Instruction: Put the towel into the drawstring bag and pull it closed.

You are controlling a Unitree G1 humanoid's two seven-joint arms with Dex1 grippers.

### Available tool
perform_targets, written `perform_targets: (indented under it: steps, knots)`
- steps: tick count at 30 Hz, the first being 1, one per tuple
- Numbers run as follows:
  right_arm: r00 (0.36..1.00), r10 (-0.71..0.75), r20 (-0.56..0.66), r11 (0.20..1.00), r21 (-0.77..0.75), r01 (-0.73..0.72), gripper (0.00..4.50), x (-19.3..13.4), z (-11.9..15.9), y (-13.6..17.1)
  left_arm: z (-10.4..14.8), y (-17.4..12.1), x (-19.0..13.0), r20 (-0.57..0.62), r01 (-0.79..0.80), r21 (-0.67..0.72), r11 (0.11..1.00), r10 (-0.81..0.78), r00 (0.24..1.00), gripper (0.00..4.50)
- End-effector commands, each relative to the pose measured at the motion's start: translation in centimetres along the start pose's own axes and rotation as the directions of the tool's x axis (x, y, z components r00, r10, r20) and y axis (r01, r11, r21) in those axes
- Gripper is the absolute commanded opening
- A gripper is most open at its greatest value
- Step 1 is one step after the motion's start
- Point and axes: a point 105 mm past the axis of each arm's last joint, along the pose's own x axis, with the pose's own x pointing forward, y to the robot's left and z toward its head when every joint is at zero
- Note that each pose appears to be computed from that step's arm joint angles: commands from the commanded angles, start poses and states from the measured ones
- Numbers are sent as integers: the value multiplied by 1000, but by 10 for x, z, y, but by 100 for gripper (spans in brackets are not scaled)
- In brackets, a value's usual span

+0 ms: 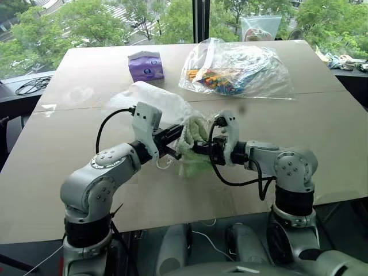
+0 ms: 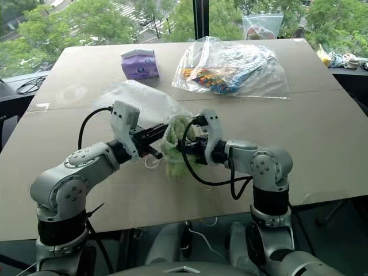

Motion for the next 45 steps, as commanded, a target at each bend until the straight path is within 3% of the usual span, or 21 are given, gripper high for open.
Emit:
perform_targets:
  steps: [1,3,6,9,14,21,25,27,29,33,40,43,45]
  knots:
    - [1000,-12,19,995,-94,14,1,-7,5,-4,13,-19,-7,46,121,6,993,-121,992,0]
    - [999,36,-17,984,-175,-38,1,-10,-2,4,12,-23,-11,37,158,-8,987,-158,987,0]
    - [991,94,93,978,-196,-74,1,-12,16,13,6,-23,-18,-5,188,-23,982,-188,982,0]
    - [975,86,207,994,-78,-71,1,-10,34,8,5,-21,-22,-14,197,-49,979,-198,980,0]
    - [922,269,277,910,240,-338,1,1,19,40,13,-32,-21,37,261,-113,959,-259,965,0]
    - [931,265,252,883,325,-340,1,8,12,38,9,-56,-20,19,362,-134,922,-363,932,0]
    - [923,350,161,896,229,-380,1,-3,3,43,9,-61,-22,15,392,-137,910,-394,919,0]
    - [917,348,195,887,248,-390,1,-5,7,39,8,-64,-23,9,413,-144,899,-416,909,0]
    - [896,336,289,857,300,-418,1,-6,22,34,6,-68,-24,-2,431,-146,891,-436,900,0]
    - [797,362,484,730,384,-565,1,-14,50,38,4,-74,-27,-8,458,-155,875,-464,886,0]
    - [726,310,614,518,531,-670,1,-19,75,50,-2,-80,-27,-23,474,-167,865,-484,875,0]
    - [738,294,607,481,573,-664,1,-18,81,54,-4,-81,-26,-29,477,-166,863,-488,872,0]
    - [792,234,563,471,647,-600,1,-8,80,51,-5,-82,-24,-30,477,-160,864,-487,873,0]
